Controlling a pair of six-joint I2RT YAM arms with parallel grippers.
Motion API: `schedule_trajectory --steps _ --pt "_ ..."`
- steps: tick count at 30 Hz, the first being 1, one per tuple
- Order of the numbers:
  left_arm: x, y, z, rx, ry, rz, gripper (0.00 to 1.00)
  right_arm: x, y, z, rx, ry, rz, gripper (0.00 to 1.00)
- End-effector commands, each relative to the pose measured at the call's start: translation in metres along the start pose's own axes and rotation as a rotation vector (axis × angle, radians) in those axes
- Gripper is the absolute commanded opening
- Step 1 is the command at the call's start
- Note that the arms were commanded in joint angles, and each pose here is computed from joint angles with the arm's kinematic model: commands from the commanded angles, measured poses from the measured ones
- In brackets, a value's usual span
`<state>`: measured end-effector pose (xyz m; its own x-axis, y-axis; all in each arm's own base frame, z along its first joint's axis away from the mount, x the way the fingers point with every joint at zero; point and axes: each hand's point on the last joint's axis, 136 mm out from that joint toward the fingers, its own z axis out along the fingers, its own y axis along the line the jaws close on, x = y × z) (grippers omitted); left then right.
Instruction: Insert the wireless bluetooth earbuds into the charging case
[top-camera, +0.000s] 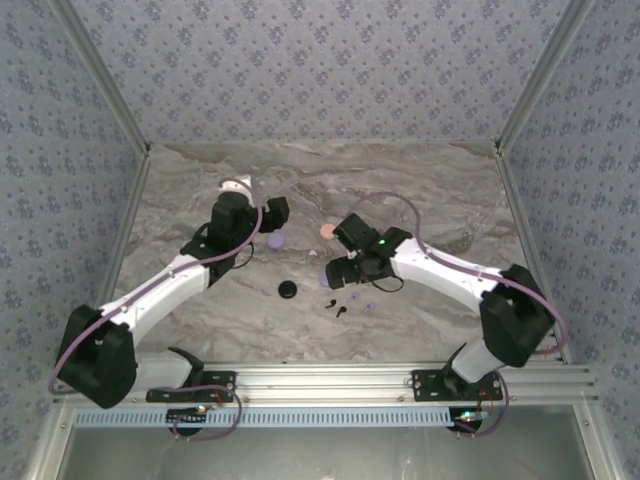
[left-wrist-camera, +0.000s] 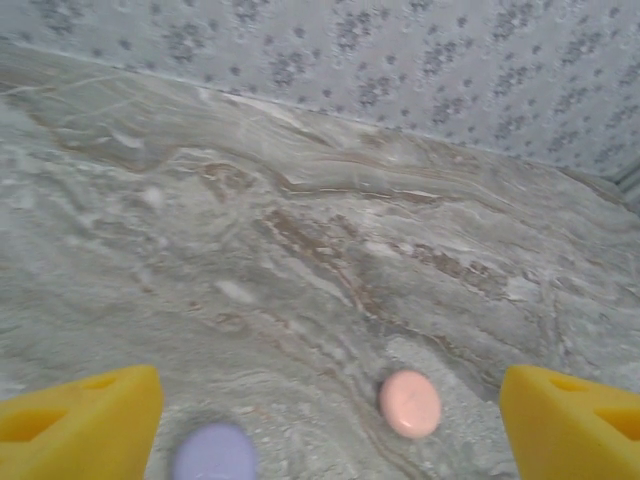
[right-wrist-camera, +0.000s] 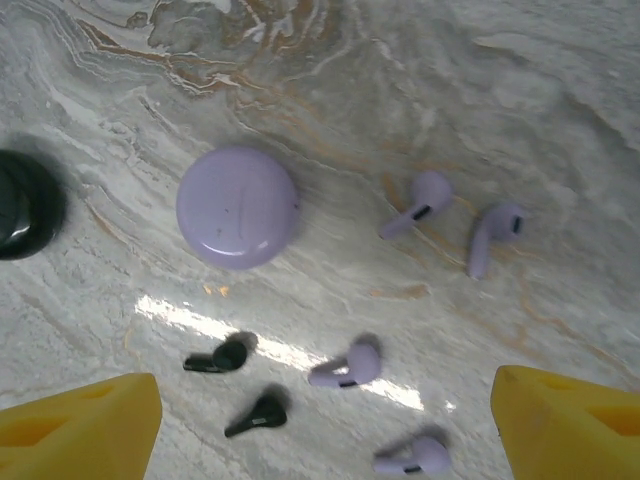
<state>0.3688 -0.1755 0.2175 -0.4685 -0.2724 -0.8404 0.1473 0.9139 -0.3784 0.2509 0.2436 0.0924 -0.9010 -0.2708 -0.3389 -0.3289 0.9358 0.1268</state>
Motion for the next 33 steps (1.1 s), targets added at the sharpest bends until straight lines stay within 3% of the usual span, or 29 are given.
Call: schedule_trajectory --steps 1,6,14,23,33 --pt "-0.008 0.022 -0.015 -0.081 -0.038 0.015 0.88 -0.015 0.012 0.007 0.034 -0.02 -0.021 0.88" --pt "-0.007 0.037 -0.024 -0.11 -0.051 -0.007 0.89 -0.024 0.035 0.03 0.031 0.009 -0.067 0.87" --pt "-0.006 0.039 -0.028 -0.12 -0.042 -0.003 0.9 -0.021 0.031 0.061 0.106 0.069 -0.067 0.85" --pt "-0.005 0.041 -0.028 -0.129 -0.035 0.007 0.9 -0.011 0.042 0.082 0.055 0.129 -0.059 0.74" --pt "-0.003 0.041 -0.027 -0.129 -0.03 0.006 0.9 -0.015 0.046 0.091 0.077 0.135 -0.112 0.68"
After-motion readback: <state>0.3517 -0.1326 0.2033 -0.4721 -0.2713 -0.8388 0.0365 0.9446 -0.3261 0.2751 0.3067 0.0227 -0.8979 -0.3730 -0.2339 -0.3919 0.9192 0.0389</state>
